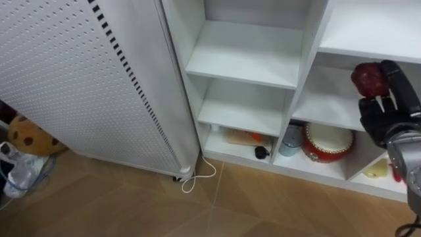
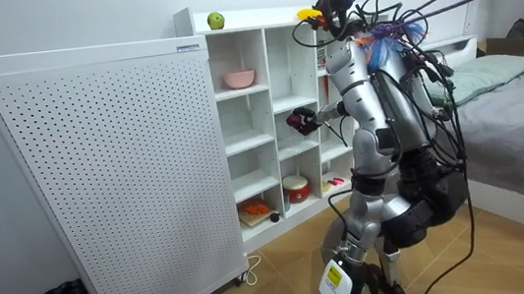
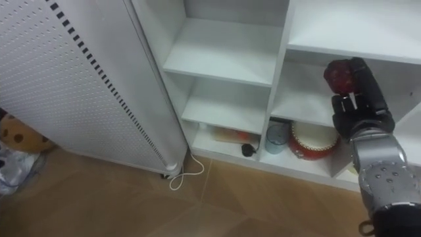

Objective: Arrange fruit in the closet

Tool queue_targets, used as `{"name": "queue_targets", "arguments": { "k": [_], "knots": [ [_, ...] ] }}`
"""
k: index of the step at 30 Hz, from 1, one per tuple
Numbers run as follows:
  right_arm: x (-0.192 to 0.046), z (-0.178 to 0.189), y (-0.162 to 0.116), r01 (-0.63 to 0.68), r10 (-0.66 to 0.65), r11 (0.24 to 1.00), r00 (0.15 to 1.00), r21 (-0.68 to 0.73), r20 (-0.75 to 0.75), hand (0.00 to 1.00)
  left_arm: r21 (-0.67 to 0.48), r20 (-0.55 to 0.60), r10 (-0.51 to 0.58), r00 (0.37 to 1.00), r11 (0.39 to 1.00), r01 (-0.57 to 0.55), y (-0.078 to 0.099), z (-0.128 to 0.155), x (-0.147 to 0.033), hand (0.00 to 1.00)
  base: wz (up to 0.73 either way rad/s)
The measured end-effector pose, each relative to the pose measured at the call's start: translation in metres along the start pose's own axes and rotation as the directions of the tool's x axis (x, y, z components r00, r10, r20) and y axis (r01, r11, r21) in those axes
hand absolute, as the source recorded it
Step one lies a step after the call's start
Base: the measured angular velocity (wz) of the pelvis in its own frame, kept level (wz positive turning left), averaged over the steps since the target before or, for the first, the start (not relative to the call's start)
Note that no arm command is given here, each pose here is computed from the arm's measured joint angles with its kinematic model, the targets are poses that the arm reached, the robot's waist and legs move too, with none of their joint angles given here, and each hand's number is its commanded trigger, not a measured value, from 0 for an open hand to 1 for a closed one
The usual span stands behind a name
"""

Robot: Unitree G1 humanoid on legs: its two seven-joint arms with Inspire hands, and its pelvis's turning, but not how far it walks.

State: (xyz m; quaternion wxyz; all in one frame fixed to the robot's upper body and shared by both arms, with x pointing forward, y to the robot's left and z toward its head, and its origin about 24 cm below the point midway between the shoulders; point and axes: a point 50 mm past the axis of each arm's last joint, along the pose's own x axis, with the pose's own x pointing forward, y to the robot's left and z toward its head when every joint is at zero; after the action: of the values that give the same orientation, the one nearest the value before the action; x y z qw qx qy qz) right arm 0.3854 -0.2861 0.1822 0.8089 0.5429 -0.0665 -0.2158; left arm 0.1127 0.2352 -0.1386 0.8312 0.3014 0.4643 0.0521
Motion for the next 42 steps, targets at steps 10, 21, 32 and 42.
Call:
{"name": "queue_targets", "arguments": {
  "k": [10,21,32,42],
  "knots": [
    [-0.001,0.007,0.003,0.05,-0.05,0.999,0.998,-0.021,0.034,0.0,-0.006,0.009,-0.006,1.0,1.0,0.006,-0.002,-0.002,-0.003,0.0,0.0],
    [-0.002,0.007,0.005,0.065,-0.064,0.998,0.997,-0.017,0.035,0.0,0.017,0.022,-0.012,1.0,1.0,0.012,-0.005,-0.006,-0.008,0.0,0.0],
    [-0.002,0.006,-0.002,0.085,-0.085,0.996,0.996,0.0,0.023,0.0,0.02,0.017,-0.028,0.999,0.999,0.028,-0.01,-0.015,-0.016,0.0,-0.03],
    [-0.002,0.004,-0.088,0.155,-0.156,0.987,0.988,-0.028,-0.004,0.0,0.051,-0.048,-0.144,0.988,0.988,0.146,-0.017,-0.029,-0.016,0.0,-0.09]
  ]
}}
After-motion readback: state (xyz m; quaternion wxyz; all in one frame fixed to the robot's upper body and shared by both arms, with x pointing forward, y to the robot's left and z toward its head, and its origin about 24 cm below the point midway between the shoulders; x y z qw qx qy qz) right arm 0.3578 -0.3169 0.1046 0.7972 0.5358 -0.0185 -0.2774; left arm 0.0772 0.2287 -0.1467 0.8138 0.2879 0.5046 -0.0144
